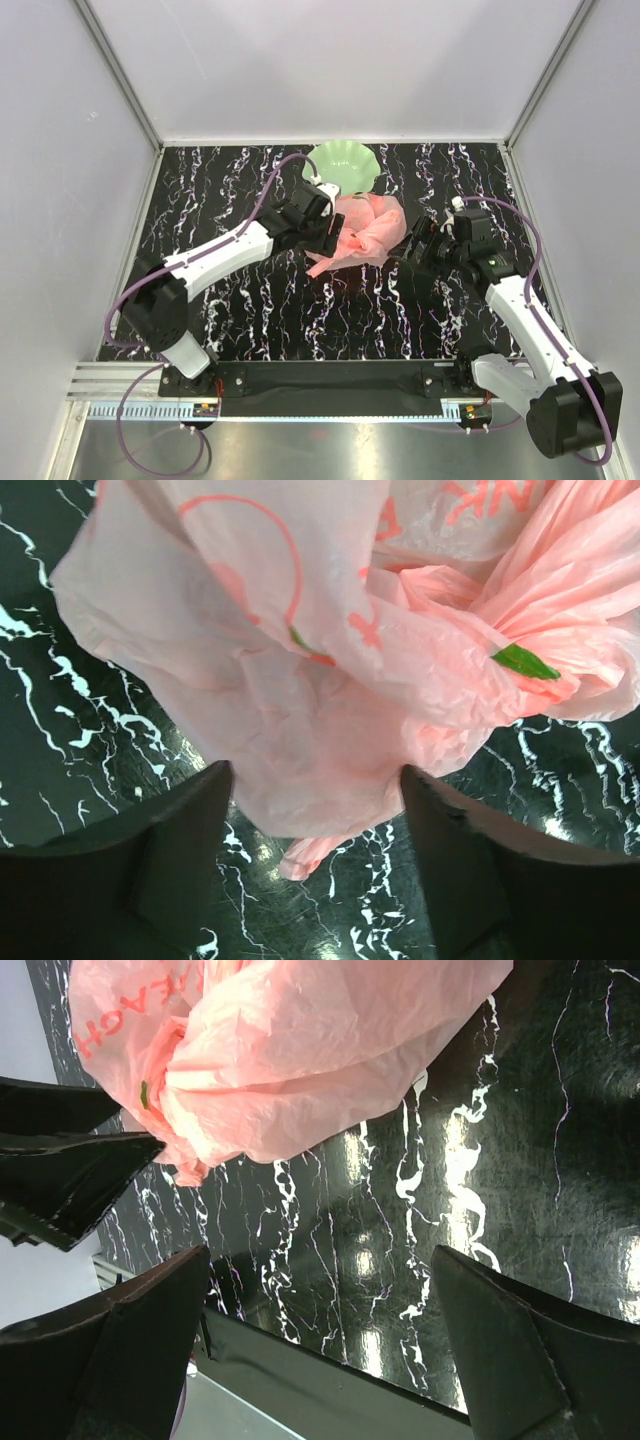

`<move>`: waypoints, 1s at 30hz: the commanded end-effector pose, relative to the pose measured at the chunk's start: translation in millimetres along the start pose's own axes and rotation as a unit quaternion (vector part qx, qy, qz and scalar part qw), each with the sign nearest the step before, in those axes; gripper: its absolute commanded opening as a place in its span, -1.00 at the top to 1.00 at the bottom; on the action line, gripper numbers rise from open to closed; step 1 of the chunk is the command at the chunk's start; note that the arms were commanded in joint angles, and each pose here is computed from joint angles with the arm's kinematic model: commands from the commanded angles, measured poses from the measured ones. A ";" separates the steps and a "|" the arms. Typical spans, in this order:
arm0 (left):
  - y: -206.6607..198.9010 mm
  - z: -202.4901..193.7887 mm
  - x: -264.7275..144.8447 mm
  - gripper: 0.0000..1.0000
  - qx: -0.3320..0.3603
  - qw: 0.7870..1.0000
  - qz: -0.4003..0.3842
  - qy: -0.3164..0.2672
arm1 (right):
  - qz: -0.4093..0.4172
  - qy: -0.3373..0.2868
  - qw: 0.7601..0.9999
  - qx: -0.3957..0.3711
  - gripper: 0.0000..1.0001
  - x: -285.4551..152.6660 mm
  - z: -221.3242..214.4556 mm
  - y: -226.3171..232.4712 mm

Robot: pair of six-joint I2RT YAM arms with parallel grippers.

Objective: Untie the knot of the plastic bag and take out the fruit

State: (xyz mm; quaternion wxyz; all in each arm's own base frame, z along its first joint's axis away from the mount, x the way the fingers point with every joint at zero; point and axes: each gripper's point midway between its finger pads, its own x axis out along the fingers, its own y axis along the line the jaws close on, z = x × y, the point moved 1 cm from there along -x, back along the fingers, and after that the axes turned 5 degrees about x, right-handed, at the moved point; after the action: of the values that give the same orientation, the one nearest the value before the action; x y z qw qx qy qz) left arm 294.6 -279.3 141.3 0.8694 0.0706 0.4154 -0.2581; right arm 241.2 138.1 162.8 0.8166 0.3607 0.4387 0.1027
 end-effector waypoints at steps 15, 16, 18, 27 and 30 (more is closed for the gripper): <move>-31.8 28.4 -13.0 1.00 -0.020 0.993 -0.091 -0.076 | 0.033 -0.021 0.999 -0.016 -1.00 30.4 22.3 23.4; -33.2 34.1 -18.9 1.00 -0.022 0.991 -0.098 -0.091 | 0.039 -0.020 0.999 -0.019 -0.99 34.3 22.3 29.3; -34.7 33.4 -20.9 1.00 -0.026 0.990 -0.102 -0.093 | 0.034 -0.021 0.999 -0.004 -1.00 42.7 26.9 33.8; -36.7 22.3 -17.8 1.00 -0.034 0.990 -0.110 -0.083 | 0.075 -0.053 0.993 0.069 -0.67 65.7 38.7 48.9; -37.0 17.0 -14.9 1.00 -0.037 0.990 -0.114 -0.079 | 0.080 -0.049 0.992 0.085 -0.48 73.2 36.6 47.0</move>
State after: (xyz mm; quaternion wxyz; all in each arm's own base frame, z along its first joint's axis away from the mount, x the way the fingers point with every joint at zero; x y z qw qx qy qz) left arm 279.9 -301.5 148.0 0.8628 -0.0037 0.3901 -0.3214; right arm 308.5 181.7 155.6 0.7987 0.4368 0.3994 0.1090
